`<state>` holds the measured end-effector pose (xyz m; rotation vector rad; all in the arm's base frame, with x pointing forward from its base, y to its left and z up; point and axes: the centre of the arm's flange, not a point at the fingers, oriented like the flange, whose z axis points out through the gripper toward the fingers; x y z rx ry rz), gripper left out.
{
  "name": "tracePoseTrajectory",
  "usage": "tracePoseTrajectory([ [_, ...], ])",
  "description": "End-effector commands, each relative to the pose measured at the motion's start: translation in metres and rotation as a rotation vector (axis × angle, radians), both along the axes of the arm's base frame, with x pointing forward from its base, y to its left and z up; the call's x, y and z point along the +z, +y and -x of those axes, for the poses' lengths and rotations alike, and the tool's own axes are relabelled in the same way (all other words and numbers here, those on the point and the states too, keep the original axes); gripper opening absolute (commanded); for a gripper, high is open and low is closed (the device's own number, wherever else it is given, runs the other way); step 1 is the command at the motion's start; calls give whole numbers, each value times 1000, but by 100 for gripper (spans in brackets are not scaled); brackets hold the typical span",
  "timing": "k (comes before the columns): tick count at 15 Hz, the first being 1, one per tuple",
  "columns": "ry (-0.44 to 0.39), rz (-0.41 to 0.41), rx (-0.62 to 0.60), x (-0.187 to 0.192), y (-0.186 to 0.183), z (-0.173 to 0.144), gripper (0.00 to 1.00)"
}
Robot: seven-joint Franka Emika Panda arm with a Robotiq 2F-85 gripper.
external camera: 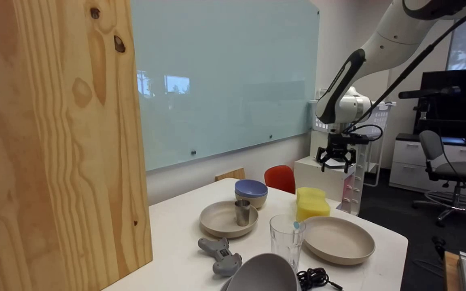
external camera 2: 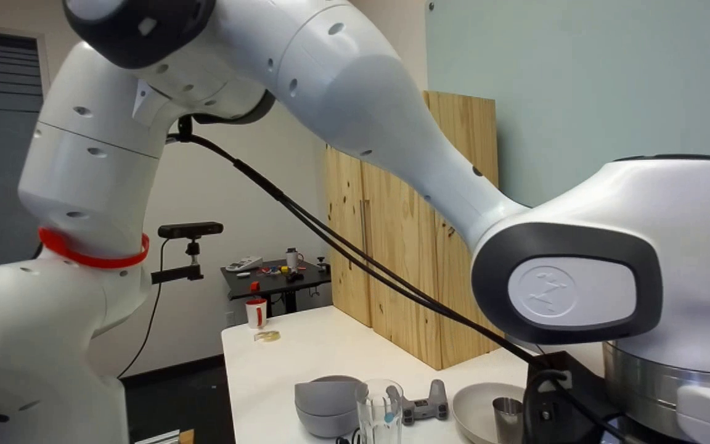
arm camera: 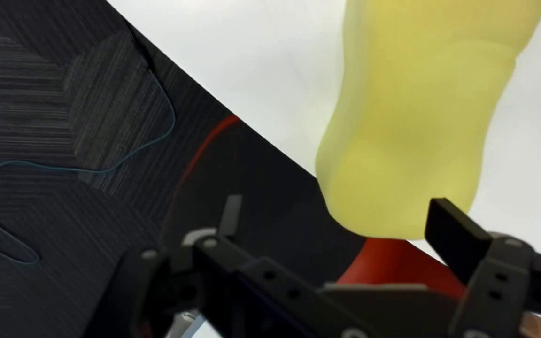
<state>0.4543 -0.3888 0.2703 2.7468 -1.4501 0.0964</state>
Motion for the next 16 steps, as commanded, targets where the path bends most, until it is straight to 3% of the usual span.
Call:
tracePoseTrajectory([
  [1, -70, 5, -2, -15, -19, -41, 100],
  [3, -107, -12, 2, -7, -18, -59, 100],
  [4, -77, 6, -10, 0, -2, -37, 100],
  [7, -103, 7, -7, 5, -3, -52, 100],
  [12, -104, 6, -11, 4, -5, -50, 100],
  [16, -106, -10, -21, -12, -16, -56, 100],
])
